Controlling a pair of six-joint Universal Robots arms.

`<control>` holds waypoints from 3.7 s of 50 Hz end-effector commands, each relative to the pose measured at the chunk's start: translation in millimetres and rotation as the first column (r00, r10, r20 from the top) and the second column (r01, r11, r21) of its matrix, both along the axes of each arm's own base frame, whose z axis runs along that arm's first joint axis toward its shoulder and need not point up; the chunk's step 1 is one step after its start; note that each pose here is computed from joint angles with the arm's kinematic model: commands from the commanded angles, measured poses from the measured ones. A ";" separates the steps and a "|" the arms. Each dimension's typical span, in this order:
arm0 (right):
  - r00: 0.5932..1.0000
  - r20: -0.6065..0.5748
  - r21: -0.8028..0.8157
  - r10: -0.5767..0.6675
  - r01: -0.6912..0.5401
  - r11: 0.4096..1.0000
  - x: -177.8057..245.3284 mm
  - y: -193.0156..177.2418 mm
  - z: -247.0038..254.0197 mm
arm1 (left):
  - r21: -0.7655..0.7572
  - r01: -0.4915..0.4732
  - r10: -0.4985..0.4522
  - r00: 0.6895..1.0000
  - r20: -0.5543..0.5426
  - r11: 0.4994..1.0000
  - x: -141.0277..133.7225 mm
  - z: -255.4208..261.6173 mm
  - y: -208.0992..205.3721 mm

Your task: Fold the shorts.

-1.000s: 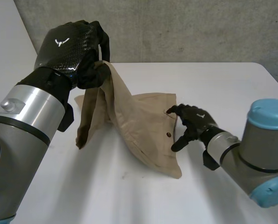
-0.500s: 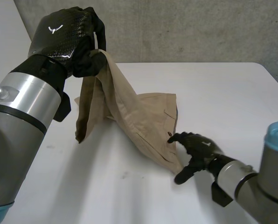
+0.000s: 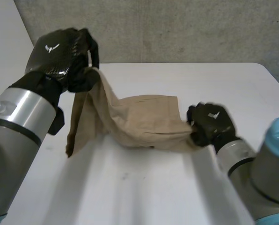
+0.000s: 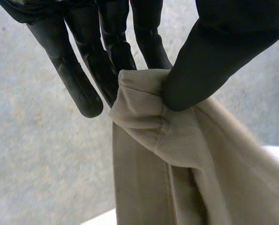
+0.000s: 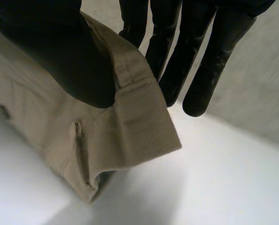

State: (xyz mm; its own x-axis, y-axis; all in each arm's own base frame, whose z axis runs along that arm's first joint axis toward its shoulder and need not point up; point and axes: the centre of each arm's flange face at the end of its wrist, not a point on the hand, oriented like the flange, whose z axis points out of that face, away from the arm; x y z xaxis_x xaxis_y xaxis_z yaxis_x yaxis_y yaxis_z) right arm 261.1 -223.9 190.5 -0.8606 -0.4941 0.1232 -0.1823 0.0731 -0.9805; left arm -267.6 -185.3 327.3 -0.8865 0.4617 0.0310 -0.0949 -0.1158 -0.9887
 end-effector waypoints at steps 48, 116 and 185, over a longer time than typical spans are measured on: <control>0.804 -0.510 0.255 0.305 -0.197 0.947 -55.5 65.4 -7.6 | 0.284 0.102 -0.186 0.941 0.284 0.953 35.9 -54.2 59.3; 0.838 -0.467 0.257 0.283 -0.178 0.950 -57.6 69.6 -22.2 | 0.317 -0.104 -0.136 0.748 0.650 0.943 32.5 -171.9 -13.3; 0.998 0.066 0.381 0.010 -0.034 0.924 -48.1 11.0 -32.7 | 0.590 -0.077 -0.249 0.857 0.451 0.804 46.9 -155.2 100.7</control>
